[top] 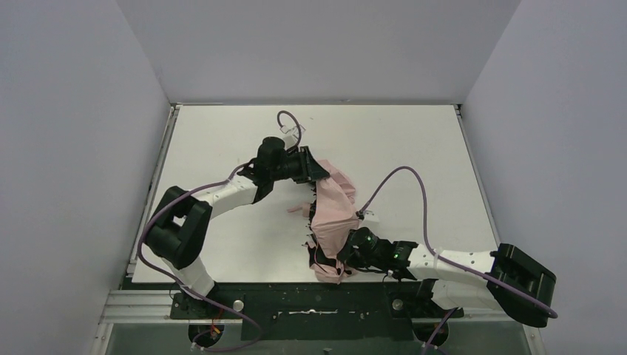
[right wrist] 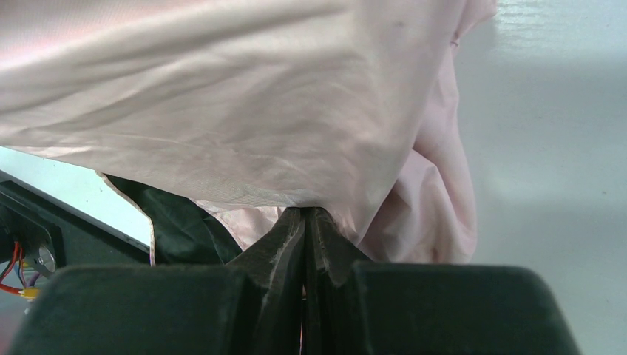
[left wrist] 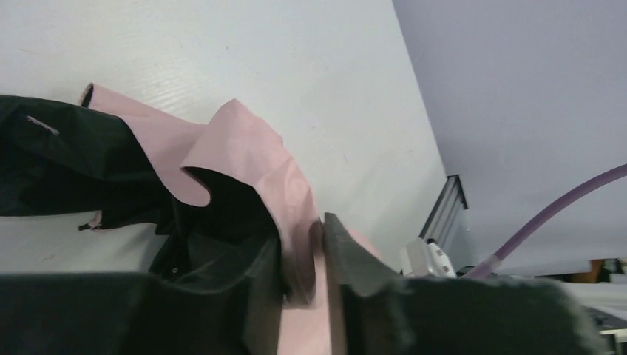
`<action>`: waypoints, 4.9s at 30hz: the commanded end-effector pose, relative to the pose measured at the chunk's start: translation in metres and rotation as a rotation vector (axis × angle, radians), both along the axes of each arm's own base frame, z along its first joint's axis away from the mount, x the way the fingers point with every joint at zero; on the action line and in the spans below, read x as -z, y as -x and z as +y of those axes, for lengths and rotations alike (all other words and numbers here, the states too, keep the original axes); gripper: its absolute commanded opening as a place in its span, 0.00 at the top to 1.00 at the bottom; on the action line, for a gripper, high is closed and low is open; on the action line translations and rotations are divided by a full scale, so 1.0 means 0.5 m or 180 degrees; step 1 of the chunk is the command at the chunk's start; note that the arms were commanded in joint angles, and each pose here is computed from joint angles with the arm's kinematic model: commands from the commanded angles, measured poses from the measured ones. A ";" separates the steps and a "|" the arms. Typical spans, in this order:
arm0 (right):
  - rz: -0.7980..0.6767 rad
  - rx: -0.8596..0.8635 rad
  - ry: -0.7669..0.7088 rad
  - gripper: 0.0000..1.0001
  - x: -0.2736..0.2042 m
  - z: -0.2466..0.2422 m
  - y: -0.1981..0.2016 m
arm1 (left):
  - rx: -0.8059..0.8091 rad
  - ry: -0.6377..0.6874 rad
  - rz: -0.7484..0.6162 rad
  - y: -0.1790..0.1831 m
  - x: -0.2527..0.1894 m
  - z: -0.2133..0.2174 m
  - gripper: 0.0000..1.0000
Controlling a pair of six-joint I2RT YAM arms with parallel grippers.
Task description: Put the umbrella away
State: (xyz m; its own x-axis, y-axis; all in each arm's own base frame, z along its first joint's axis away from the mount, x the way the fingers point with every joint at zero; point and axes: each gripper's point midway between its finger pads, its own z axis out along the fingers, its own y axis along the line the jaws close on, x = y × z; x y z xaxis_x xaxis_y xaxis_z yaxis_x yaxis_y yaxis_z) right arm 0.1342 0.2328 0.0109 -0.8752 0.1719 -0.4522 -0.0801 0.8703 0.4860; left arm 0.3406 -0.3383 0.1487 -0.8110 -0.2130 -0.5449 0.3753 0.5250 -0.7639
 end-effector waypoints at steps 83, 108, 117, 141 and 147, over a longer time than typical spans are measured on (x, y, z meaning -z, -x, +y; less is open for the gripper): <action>-0.0047 -0.0293 0.0330 1.00 0.054 0.025 -0.021 | -0.0062 -0.0696 -0.1067 0.494 -0.069 0.066 0.46; 0.0024 -0.0103 0.0807 1.00 0.097 -0.039 -0.007 | -0.0498 -0.0784 0.0452 -0.003 -0.152 0.104 0.30; 0.0034 -0.0129 0.0794 1.00 0.093 -0.035 -0.005 | -0.0456 -0.1221 0.0731 -0.051 -0.063 0.095 0.39; -0.0027 0.0004 0.0793 1.00 0.094 -0.006 -0.047 | -0.0138 -0.0974 0.0202 -0.073 -0.210 0.056 1.00; -0.0047 0.0165 0.0448 1.00 0.089 0.036 -0.114 | -0.0009 -0.0774 -0.0195 -0.007 -0.309 0.039 1.00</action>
State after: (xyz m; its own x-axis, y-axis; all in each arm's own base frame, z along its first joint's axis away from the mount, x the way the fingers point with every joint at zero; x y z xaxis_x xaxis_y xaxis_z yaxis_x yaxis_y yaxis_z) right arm 0.1918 0.2922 0.0115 -0.8276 0.2109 -0.5202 -0.1010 0.8557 0.5076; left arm 0.3613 -0.3100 0.2133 -0.8962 -0.0574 -0.4400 0.2343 0.7808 -0.5791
